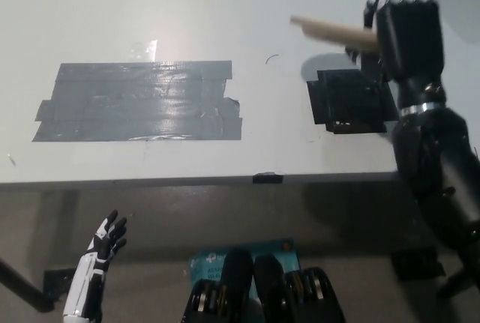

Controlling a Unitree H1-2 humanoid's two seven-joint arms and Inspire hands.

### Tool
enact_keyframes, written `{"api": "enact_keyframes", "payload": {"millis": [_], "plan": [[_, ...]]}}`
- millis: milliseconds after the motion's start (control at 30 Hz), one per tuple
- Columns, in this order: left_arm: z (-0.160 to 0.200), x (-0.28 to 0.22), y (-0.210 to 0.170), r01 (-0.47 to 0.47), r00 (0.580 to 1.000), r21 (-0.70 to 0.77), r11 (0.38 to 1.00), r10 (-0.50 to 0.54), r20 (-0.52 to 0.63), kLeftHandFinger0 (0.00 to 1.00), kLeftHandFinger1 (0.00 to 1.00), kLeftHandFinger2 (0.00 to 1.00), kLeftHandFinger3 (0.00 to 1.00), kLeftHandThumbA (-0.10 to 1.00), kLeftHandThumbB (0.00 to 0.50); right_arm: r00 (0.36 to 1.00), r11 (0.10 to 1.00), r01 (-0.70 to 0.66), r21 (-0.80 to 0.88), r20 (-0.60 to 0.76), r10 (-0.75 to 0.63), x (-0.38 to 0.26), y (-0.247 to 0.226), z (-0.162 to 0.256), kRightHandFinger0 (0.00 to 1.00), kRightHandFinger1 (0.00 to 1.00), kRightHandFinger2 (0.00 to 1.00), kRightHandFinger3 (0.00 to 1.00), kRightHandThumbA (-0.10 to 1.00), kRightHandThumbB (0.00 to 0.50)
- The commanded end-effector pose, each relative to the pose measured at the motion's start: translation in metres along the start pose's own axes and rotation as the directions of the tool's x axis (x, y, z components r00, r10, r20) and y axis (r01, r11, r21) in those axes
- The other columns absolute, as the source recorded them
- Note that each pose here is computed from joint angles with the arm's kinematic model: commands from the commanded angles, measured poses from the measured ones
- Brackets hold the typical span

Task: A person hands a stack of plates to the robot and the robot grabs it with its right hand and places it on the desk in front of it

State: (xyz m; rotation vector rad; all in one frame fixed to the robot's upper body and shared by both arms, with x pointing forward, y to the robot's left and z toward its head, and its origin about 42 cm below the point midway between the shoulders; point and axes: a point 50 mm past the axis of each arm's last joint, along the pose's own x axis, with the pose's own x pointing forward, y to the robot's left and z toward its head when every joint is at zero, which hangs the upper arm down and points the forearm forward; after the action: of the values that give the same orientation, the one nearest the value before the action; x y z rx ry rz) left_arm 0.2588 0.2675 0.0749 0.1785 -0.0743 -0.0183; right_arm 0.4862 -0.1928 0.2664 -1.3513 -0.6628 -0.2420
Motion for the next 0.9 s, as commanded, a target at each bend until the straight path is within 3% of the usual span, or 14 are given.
{"api": "enact_keyframes", "payload": {"millis": [0,167,267,333,433,467,500,533,567,600,633,700,867], "plan": [[0.009,0.003,0.008,-0.005,1.000,0.018,1.000,0.004,0.028,1.00,1.00,1.00,1.00,1.00,0.212,0.997,0.995,0.022,-0.095,0.078,-0.014,0.003,0.009,-0.011,0.00,0.00,0.00,0.00,0.97,0.051],[0.007,0.002,0.007,-0.002,1.000,0.021,1.000,0.002,0.031,1.00,1.00,1.00,1.00,1.00,0.204,0.993,0.991,-0.060,-0.122,0.097,0.072,-0.014,0.037,-0.016,0.00,0.00,0.00,0.04,0.96,0.012],[0.008,0.002,0.007,0.001,0.999,0.024,1.000,-0.002,0.034,1.00,1.00,1.00,1.00,1.00,0.195,0.991,0.989,-0.068,-0.135,0.108,0.083,-0.021,0.049,-0.018,0.00,0.00,0.00,0.03,0.84,0.020],[0.009,0.002,0.007,0.000,0.999,0.027,1.000,-0.001,0.035,1.00,1.00,1.00,1.00,1.00,0.192,0.989,0.984,-0.082,-0.161,0.105,0.099,-0.024,0.055,-0.020,0.00,0.00,0.00,0.02,0.86,0.024],[0.008,0.003,0.007,0.001,0.999,0.027,1.000,-0.002,0.032,1.00,1.00,1.00,1.00,1.00,0.203,0.982,0.961,-0.178,-0.212,0.026,0.187,-0.022,0.057,-0.022,0.00,0.00,0.03,0.07,0.92,0.074],[0.008,0.003,0.008,0.001,1.000,0.027,1.000,-0.002,0.031,1.00,1.00,1.00,1.00,1.00,0.210,0.975,0.952,-0.220,-0.213,-0.008,0.224,-0.020,0.056,-0.022,0.00,0.00,0.06,0.15,0.92,0.122],[0.008,0.003,0.008,0.001,1.000,0.027,1.000,-0.002,0.030,1.00,1.00,1.00,1.00,1.00,0.210,0.969,0.947,-0.246,-0.209,-0.027,0.246,-0.018,0.055,-0.022,0.00,0.00,0.06,0.15,0.92,0.122],[0.008,0.003,0.008,0.001,1.000,0.025,1.000,-0.002,0.031,1.00,1.00,1.00,1.00,1.00,0.211,0.928,0.918,-0.373,-0.133,-0.069,0.367,-0.012,0.048,-0.021,0.37,0.48,0.58,0.69,0.94,0.262],[0.008,0.003,0.008,0.002,0.999,0.025,1.000,-0.003,0.033,1.00,1.00,1.00,1.00,1.00,0.208,0.878,0.877,-0.477,-0.047,-0.071,0.474,-0.008,0.039,-0.020,0.79,0.87,0.95,0.99,0.94,0.305],[0.008,0.004,0.008,0.003,0.999,0.024,1.000,-0.003,0.034,1.00,1.00,1.00,1.00,1.00,0.208,0.855,0.856,-0.517,-0.009,-0.056,0.515,-0.006,0.033,-0.019,0.95,1.00,1.00,1.00,0.93,0.327],[0.009,0.004,0.008,0.003,0.999,0.026,1.000,-0.004,0.035,1.00,1.00,1.00,1.00,1.00,0.200,0.813,0.813,-0.580,0.053,-0.034,0.582,-0.003,0.023,-0.018,1.00,1.00,1.00,1.00,0.98,0.420],[0.010,0.005,0.008,0.004,0.999,0.028,1.000,-0.005,0.036,1.00,1.00,1.00,1.00,1.00,0.207,0.732,0.721,-0.676,0.154,0.028,0.681,0.001,0.003,-0.014,1.00,1.00,1.00,1.00,0.96,0.490],[0.010,0.006,0.008,0.002,0.999,0.024,1.000,-0.003,0.039,1.00,1.00,1.00,1.00,1.00,0.198,0.594,0.498,-0.799,0.336,0.323,0.737,0.011,-0.077,0.010,1.00,1.00,1.00,1.00,0.93,0.500]]}}
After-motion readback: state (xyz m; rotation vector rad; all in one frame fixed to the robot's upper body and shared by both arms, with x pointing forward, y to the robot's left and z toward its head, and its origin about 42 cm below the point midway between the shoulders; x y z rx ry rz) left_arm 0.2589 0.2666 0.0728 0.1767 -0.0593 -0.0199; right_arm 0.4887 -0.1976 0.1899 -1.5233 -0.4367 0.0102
